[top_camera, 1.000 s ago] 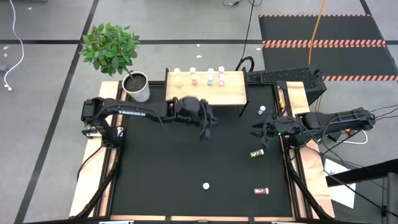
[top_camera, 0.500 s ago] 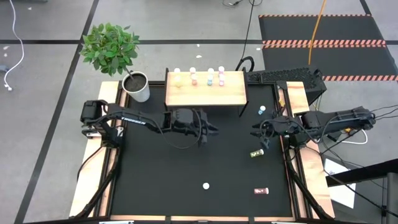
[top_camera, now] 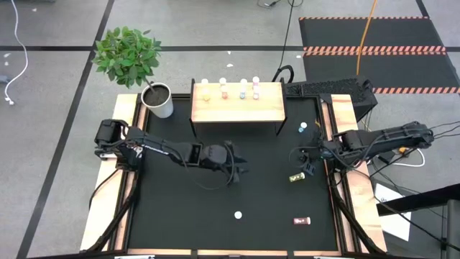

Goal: Pick and place medicine bottles onto shelf by color
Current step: Put the pink pill bottle on the shelf aligned with the other pink pill bottles

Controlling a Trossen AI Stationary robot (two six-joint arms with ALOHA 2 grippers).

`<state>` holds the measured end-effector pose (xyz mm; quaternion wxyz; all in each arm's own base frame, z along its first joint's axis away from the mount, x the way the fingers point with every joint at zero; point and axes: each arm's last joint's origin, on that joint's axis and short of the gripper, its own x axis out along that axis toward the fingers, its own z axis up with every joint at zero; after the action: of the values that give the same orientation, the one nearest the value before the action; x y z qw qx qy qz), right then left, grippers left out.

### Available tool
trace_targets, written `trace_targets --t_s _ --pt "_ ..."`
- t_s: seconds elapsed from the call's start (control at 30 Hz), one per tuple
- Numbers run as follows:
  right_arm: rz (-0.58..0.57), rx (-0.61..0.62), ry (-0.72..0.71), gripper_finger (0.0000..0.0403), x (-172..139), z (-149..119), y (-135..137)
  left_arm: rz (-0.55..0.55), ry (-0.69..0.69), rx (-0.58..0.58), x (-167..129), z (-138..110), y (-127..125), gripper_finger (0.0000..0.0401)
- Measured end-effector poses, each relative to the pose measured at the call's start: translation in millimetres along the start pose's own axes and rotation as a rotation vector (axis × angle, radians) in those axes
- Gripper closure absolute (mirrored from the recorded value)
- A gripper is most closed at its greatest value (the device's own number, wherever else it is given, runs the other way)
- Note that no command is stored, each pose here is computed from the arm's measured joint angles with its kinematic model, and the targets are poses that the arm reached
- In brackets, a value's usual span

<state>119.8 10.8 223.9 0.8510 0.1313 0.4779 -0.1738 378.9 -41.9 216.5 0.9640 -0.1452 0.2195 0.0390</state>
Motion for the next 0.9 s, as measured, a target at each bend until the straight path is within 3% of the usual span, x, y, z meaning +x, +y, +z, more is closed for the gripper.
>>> trace_targets --t_s 0.13,0.33,0.57,0.9 --pt "-0.022 0.02 -0.067 0.0234 -2.5 3.3 -2.0 0.06 0.06 -0.03 -0.4 -7.7 1.8 0.0221" --pt "0.058 0.052 -0.135 0.0234 -3.1 12.4 1.8 0.102 0.151 -0.057 -1.4 -17.0 5.4 0.0221" --pt "0.131 0.06 -0.095 0.0234 -4.0 9.4 6.0 0.036 0.006 -0.12 -9.7 3.4 -3.0 0.0222" --pt "0.152 0.03 -0.123 0.0234 -5.2 11.2 8.4 0.039 0.029 -0.26 -11.6 -0.4 -8.1 0.0222"
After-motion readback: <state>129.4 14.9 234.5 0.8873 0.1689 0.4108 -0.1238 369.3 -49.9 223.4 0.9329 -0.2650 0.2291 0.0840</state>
